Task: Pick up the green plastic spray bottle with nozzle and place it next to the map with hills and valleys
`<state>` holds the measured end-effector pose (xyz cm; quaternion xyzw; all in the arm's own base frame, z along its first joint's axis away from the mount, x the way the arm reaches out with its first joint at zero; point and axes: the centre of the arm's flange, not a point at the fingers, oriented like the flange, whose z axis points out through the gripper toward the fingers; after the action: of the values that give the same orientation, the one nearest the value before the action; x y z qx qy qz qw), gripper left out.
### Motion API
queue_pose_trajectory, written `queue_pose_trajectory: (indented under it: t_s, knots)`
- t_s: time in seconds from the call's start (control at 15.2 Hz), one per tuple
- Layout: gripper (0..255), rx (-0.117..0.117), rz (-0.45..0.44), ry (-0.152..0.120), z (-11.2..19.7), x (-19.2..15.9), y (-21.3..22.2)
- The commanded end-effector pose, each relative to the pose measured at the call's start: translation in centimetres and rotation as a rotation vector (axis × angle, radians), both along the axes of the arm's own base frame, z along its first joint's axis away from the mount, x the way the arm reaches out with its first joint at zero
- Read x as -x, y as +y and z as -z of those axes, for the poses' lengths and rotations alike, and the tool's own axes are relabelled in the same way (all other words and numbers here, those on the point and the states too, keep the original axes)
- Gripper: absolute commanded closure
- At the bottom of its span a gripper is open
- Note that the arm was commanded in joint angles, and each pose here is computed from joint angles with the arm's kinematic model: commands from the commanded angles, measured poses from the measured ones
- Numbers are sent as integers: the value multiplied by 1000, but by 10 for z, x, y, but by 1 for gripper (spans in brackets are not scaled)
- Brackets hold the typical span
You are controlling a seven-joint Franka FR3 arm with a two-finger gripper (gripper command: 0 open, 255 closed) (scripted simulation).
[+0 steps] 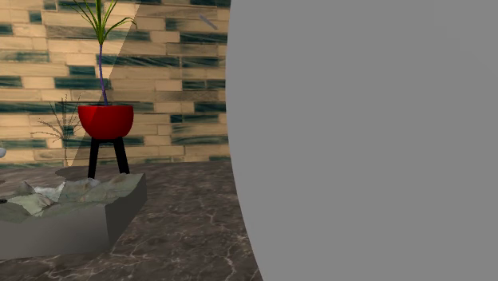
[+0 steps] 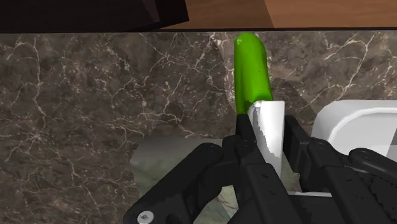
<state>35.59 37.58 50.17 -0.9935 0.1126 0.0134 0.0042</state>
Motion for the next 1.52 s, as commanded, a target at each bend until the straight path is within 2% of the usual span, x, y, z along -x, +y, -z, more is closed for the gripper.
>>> queue_pose_trajectory:
  t_s: [0.0, 0.73, 1.25, 1.32, 1.45]
  knots:
    - [255, -1, 0, -1, 10, 0, 1]
    - [255, -1, 0, -1, 67, 0, 1]
    - [255, -1, 0, -1, 67, 0, 1]
    - [0, -1, 0, -1, 67, 0, 1]
    - [0, -1, 0, -1, 67, 0, 1]
